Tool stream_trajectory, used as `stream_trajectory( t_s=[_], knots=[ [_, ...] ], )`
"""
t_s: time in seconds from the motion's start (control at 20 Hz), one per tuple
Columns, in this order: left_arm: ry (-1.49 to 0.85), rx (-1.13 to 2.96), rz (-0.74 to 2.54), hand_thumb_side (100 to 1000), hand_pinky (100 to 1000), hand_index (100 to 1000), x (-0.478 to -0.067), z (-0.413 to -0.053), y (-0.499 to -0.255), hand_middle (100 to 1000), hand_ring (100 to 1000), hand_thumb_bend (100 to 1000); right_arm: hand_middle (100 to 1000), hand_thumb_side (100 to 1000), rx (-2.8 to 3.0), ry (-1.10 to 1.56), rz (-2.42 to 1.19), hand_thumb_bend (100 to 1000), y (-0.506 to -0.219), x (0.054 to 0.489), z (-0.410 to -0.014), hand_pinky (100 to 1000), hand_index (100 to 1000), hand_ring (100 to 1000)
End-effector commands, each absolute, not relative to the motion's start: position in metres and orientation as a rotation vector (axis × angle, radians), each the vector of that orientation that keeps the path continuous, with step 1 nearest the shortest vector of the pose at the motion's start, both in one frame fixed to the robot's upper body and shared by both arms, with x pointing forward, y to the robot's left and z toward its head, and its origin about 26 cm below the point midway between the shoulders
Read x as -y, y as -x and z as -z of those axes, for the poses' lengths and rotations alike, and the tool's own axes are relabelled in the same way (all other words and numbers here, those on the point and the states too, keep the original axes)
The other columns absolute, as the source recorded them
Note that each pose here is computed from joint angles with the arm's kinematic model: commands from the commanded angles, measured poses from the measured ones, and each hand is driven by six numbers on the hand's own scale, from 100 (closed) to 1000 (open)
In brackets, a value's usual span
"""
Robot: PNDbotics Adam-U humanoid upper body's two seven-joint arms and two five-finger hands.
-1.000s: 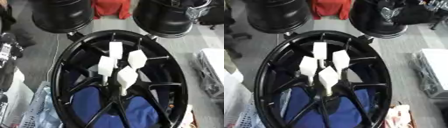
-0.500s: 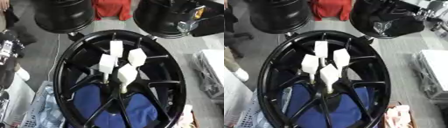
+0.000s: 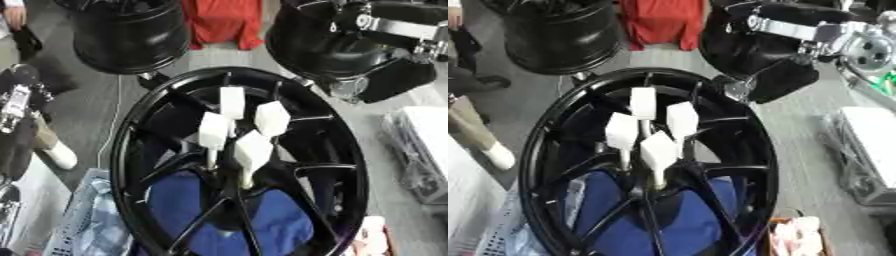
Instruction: Pull the pin out of the wheel hub.
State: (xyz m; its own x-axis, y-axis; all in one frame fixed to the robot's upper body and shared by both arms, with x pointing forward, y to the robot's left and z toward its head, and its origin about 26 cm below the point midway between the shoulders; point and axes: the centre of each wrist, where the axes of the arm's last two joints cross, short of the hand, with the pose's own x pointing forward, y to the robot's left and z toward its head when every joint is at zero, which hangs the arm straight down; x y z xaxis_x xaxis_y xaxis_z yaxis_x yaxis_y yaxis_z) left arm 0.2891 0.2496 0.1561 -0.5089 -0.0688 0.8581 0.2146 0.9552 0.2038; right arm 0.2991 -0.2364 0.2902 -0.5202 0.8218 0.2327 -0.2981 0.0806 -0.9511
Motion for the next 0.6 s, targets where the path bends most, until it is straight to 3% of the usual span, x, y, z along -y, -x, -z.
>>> stream_trajectory(
  t_s=[0.05,0.3,0.6],
  knots=[
    [0.100,2.095,0.379,700,851,783,-0.251,-0.164,-0.287,643,684,100,800,213,1.458,0.593,-1.663,381,-0.296,0.233,-0.298,833,852,807],
    [0.098,2.097,0.376,701,851,783,-0.252,-0.164,-0.287,643,684,100,775,100,1.447,0.567,-1.736,441,-0.296,0.232,-0.307,813,841,796],
    [0.092,2.095,0.380,705,851,783,-0.252,-0.164,-0.287,643,684,100,781,100,1.428,0.507,-1.765,415,-0.293,0.233,-0.328,820,846,796]
  ],
)
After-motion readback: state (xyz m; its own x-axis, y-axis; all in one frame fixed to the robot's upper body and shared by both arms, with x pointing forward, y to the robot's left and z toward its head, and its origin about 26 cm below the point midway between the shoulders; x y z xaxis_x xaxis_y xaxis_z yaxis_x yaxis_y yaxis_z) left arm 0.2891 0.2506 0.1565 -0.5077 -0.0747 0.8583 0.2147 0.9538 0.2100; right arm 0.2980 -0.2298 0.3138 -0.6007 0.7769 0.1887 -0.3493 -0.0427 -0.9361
